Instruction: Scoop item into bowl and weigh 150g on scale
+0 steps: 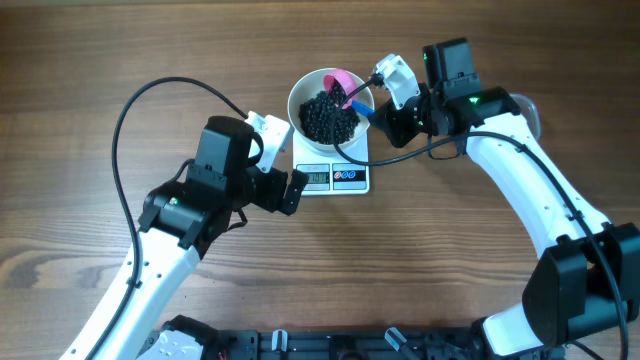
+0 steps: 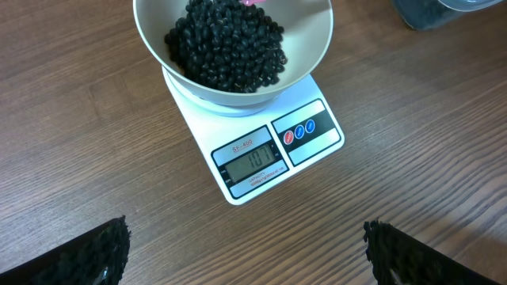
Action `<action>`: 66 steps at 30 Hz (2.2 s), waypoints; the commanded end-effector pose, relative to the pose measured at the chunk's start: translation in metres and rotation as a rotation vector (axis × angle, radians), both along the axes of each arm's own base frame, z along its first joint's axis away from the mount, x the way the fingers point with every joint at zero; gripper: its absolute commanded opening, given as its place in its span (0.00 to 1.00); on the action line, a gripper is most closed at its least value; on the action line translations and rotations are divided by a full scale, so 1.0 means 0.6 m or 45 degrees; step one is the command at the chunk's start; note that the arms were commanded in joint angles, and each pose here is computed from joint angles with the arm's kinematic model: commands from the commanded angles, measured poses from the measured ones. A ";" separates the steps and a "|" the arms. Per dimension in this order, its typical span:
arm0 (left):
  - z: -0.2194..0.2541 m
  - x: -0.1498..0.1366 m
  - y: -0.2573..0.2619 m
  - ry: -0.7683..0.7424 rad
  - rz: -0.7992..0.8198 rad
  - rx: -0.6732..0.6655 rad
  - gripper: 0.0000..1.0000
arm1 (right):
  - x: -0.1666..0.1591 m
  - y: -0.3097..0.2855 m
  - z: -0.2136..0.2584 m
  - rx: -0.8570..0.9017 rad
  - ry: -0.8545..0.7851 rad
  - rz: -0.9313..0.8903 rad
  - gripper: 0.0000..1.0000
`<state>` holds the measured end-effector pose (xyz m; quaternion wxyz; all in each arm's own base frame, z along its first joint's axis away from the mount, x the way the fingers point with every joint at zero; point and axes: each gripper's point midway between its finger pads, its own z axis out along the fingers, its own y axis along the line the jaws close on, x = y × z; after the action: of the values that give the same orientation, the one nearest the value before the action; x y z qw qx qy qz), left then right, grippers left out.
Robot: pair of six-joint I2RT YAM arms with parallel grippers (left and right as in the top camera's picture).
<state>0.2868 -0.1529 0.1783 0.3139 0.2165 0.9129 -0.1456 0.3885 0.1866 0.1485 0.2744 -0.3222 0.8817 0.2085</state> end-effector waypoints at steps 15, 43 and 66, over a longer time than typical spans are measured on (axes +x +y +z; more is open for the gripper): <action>-0.004 -0.004 -0.006 0.013 -0.021 -0.011 1.00 | 0.002 0.000 -0.006 -0.021 -0.008 0.016 0.04; -0.004 -0.004 -0.006 0.013 -0.021 -0.010 1.00 | -0.002 -0.001 -0.010 -0.062 -0.047 0.097 0.04; -0.005 -0.004 -0.006 0.013 -0.021 -0.010 1.00 | -0.012 -0.004 -0.025 -0.223 -0.097 0.187 0.04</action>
<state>0.2868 -0.1529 0.1783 0.3141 0.2166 0.9128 -0.1457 0.3845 0.1784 0.1395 0.2684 -0.3809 0.8705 0.1587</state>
